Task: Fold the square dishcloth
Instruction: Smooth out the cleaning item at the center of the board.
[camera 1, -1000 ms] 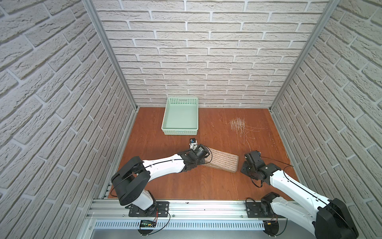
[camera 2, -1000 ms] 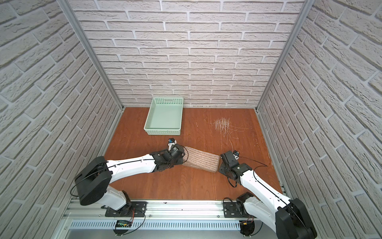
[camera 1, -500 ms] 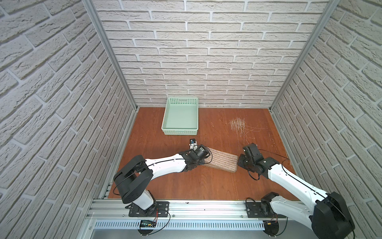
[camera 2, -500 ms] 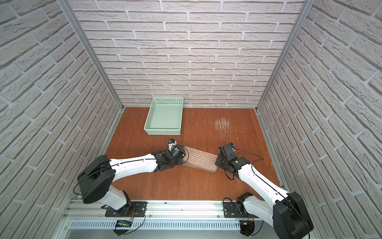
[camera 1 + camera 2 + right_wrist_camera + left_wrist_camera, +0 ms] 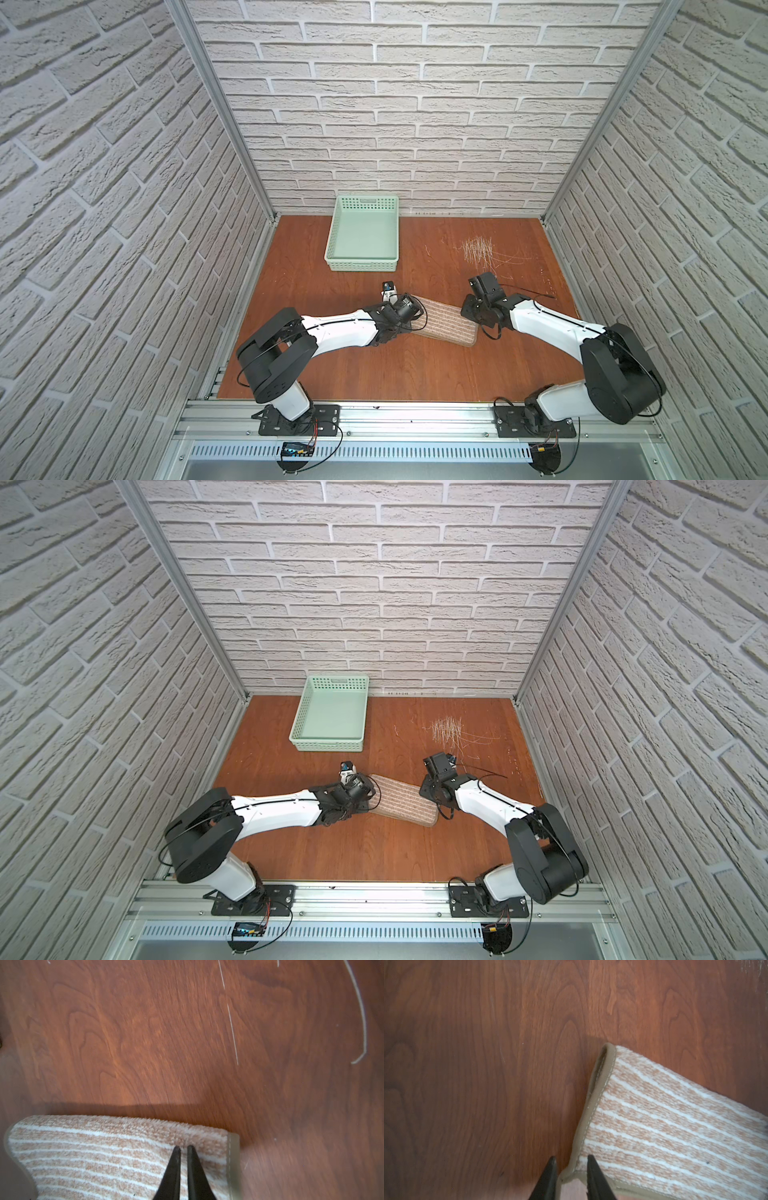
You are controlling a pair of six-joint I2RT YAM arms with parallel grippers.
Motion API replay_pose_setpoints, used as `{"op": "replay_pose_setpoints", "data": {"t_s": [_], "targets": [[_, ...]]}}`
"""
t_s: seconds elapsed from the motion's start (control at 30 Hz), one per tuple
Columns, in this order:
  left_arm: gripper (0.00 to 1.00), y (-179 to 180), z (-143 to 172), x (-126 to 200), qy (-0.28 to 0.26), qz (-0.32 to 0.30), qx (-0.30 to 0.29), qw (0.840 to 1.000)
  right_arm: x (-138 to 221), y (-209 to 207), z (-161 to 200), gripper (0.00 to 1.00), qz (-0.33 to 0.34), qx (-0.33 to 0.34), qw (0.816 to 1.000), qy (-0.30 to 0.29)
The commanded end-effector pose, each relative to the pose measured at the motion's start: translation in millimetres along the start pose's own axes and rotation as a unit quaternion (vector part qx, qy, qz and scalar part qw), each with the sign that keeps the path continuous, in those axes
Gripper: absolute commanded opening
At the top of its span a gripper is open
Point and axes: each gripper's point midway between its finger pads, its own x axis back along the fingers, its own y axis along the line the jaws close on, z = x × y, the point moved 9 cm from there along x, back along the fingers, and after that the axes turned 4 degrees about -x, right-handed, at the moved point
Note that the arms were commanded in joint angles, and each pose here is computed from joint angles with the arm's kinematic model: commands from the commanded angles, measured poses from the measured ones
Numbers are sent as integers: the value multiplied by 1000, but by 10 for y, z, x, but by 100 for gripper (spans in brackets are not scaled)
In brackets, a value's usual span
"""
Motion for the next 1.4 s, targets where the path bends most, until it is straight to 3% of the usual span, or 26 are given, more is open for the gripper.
{"op": "replay_pose_setpoints", "data": {"t_s": [0.0,0.3,0.63,0.97,1.37], "targets": [[28,74,9,-84,-14,-4,10,1000,-67,48,-61,11,3,-1,1000,-21],[27,224,-7,-22,-43,11,47,998,-220,62,-60,9,22,22,999,-12],[26,-47,-605,313,-97,64,14,993,16,334,-309,12,19,102,995,-15],[23,-403,-798,-54,-35,127,-23,991,203,121,-222,13,51,52,997,-24],[19,-181,-705,-523,11,115,14,993,-18,-43,-125,13,89,41,995,-22]]}}
